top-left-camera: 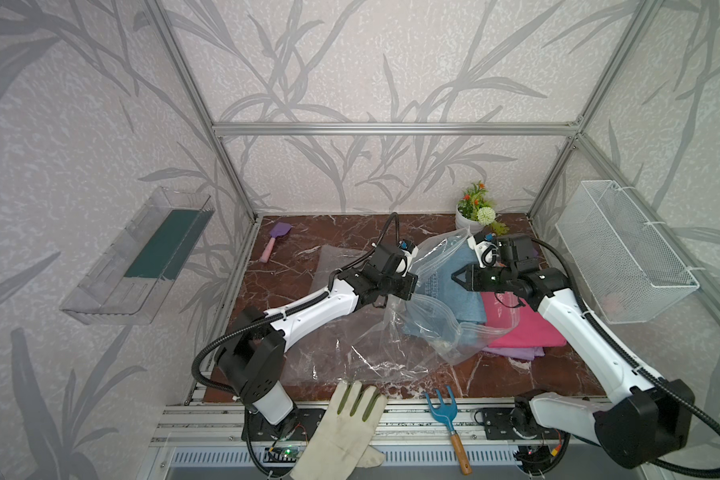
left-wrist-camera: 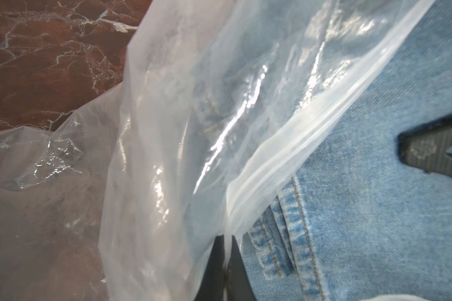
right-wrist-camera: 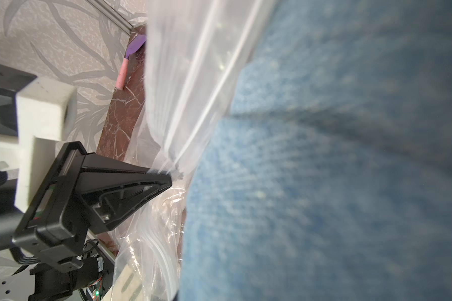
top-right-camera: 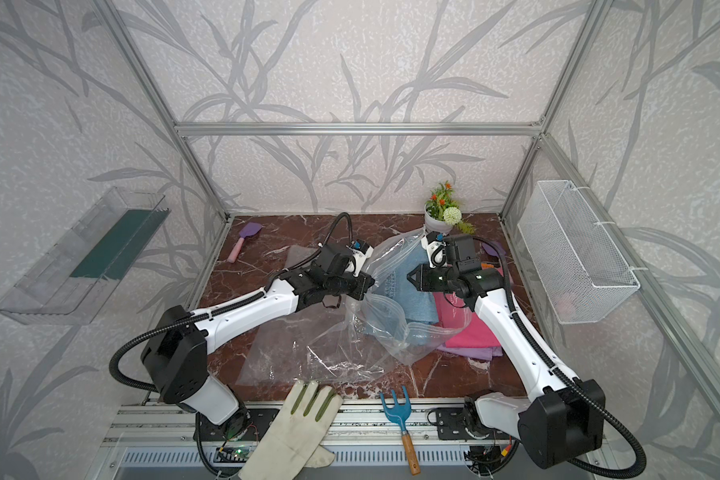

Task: Take the trousers out of the vacuum bag
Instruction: Take out the trousers from the vacuum bag.

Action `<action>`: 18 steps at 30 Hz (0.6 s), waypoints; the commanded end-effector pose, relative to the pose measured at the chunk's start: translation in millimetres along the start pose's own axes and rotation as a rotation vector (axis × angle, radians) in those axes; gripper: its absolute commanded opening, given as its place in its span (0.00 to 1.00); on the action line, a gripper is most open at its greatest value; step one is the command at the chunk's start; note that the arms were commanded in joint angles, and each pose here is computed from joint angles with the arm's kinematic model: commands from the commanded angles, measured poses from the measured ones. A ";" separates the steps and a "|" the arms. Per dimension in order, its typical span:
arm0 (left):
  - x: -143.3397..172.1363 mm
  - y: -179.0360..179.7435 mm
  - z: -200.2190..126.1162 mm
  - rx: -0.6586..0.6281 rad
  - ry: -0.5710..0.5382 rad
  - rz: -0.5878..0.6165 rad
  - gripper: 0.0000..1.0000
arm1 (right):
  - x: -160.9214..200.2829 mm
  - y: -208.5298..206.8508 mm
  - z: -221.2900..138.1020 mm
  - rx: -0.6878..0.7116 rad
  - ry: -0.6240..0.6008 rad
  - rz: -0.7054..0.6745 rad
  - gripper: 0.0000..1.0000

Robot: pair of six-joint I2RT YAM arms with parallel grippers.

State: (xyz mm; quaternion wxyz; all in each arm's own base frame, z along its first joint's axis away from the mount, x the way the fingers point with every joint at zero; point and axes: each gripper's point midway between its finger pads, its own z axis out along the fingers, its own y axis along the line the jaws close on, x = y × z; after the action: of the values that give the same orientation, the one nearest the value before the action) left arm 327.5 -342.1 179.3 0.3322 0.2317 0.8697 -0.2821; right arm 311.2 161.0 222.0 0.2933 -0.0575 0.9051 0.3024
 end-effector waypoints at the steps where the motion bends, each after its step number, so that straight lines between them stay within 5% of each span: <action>1: -9.8 -3.9 0.6 0.008 -0.025 -0.006 0.00 | -16.2 20.4 -9.0 -0.095 -0.091 -0.042 0.05; 18: 0.0 12.6 26.8 -0.063 0.030 -0.041 0.00 | 7.1 17.2 -24.8 -0.014 -0.077 -0.063 0.05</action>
State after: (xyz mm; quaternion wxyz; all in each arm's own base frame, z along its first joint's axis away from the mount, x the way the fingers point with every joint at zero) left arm 342.7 -348.9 158.4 0.3145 0.2106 0.8869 -0.2647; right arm 281.5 160.6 199.5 0.2721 -0.0482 0.9134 0.2988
